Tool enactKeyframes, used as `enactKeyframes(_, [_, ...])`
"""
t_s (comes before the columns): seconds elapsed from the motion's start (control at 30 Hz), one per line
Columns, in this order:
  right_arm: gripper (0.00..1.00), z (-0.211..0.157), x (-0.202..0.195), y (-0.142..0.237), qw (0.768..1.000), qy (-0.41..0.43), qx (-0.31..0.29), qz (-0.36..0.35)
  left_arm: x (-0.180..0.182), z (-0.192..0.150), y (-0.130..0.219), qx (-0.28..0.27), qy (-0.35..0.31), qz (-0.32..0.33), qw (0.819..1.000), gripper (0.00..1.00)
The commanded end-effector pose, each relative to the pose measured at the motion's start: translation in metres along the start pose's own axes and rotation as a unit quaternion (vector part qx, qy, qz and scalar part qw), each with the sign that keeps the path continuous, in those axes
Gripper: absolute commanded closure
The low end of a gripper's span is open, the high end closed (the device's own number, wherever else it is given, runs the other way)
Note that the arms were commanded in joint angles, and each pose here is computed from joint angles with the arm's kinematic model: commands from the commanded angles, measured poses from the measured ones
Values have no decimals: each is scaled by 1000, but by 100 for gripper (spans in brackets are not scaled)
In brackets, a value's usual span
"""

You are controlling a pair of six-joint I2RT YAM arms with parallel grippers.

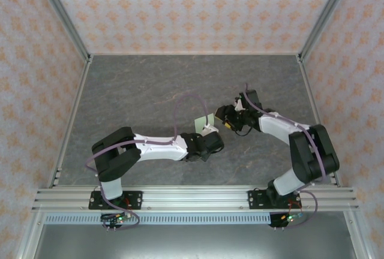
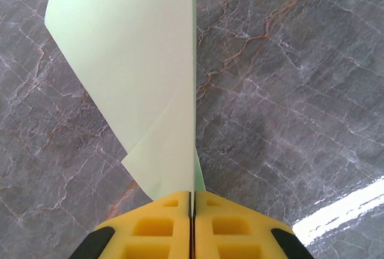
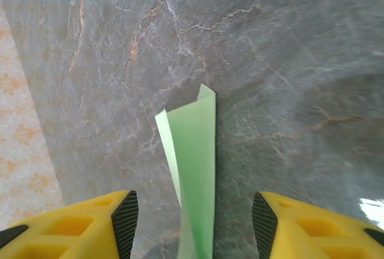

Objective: Fold a paper plane with a square sheet of paper (fold left side to right side)
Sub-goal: Fold the wing for the fifth time at the center of the table.

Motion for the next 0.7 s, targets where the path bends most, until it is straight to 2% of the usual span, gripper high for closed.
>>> enactKeyframes(0.0, [45, 6, 19, -14, 999, -7, 12, 31, 0, 4, 2, -7, 7, -1, 1000, 91])
enactKeyframes(0.1, [50, 4, 20, -25, 999, -11, 24, 36, 1, 4, 2, -6, 8, 0, 1000, 91])
enactKeyframes(0.23, [73, 1, 17, -33, 999, -12, 36, 32, 3, 5, 4, -8, 6, 2, 1000, 90])
enactKeyframes(0.37, [92, -2, 14, -31, 999, 2, 38, 17, 5, 4, 12, -10, 1, 0, 1000, 80])
enactKeyframes(0.57, [97, -7, 10, -34, 999, 5, 43, 7, -12, 7, 29, -13, -11, -21, 1000, 66])
enactKeyframes(0.67, [98, -6, 10, -34, 999, 4, 38, 4, -16, 8, 36, -15, -14, 0, 1000, 57])
Point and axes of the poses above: each hand's point on the last joint's axis, 136 mm out from that joint toward the fingers, its own y axis back along the fingers, its own x axis along the line the jaws close on, z = x × y, the point moved 2 cm from there along y, back along the fingers
